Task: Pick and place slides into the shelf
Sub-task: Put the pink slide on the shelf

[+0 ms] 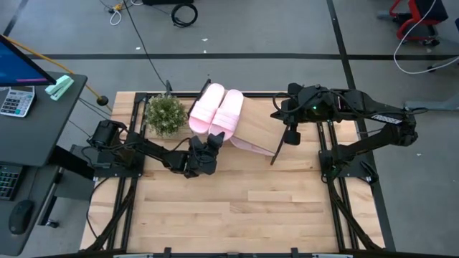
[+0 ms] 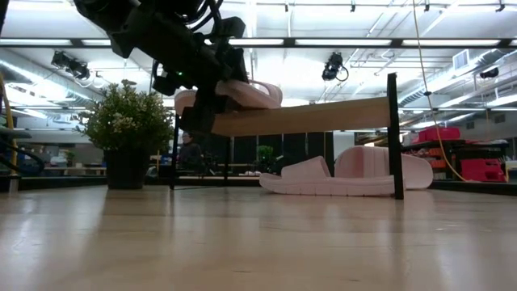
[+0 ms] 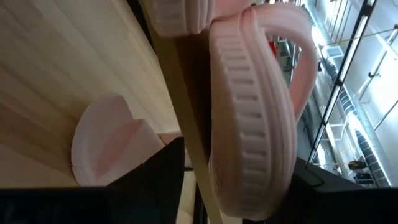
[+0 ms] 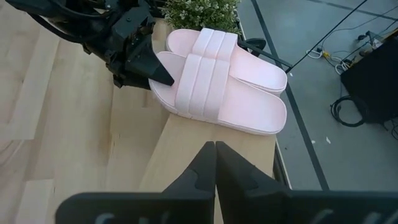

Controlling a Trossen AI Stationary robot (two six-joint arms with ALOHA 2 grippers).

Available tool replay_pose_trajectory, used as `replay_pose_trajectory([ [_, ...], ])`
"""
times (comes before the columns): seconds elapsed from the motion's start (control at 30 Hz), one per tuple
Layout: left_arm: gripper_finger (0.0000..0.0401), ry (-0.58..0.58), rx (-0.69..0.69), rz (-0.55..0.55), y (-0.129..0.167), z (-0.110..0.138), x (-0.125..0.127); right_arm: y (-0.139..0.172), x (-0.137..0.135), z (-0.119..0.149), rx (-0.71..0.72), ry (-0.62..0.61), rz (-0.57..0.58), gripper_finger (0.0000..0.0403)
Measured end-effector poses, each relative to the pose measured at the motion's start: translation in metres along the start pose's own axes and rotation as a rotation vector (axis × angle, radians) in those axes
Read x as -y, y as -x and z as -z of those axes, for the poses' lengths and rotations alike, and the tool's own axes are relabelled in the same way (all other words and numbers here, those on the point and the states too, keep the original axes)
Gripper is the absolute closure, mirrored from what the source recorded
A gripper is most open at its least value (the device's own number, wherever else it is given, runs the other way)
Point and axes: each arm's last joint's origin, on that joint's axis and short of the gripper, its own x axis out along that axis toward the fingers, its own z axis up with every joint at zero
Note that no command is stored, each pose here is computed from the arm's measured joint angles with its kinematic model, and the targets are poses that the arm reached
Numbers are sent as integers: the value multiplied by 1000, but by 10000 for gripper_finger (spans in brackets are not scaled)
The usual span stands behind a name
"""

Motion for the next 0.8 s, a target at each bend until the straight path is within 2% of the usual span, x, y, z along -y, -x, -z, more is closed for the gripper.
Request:
replay_pose_trajectory([
  [0.17,189,9,-8,-3,0,0,0,0,0,0,0,0,0,395],
  [0.3,199,22,-13,-4,0,0,0,0,0,0,0,0,0,395],
  [0.43,237,22,-13,-4,0,0,0,0,0,0,0,0,0,393],
  [0.7,347,16,-11,-5,-1,0,0,0,0,0,0,0,0,396],
  [0.8,358,17,-11,-4,-1,0,0,0,0,0,0,0,0,393],
])
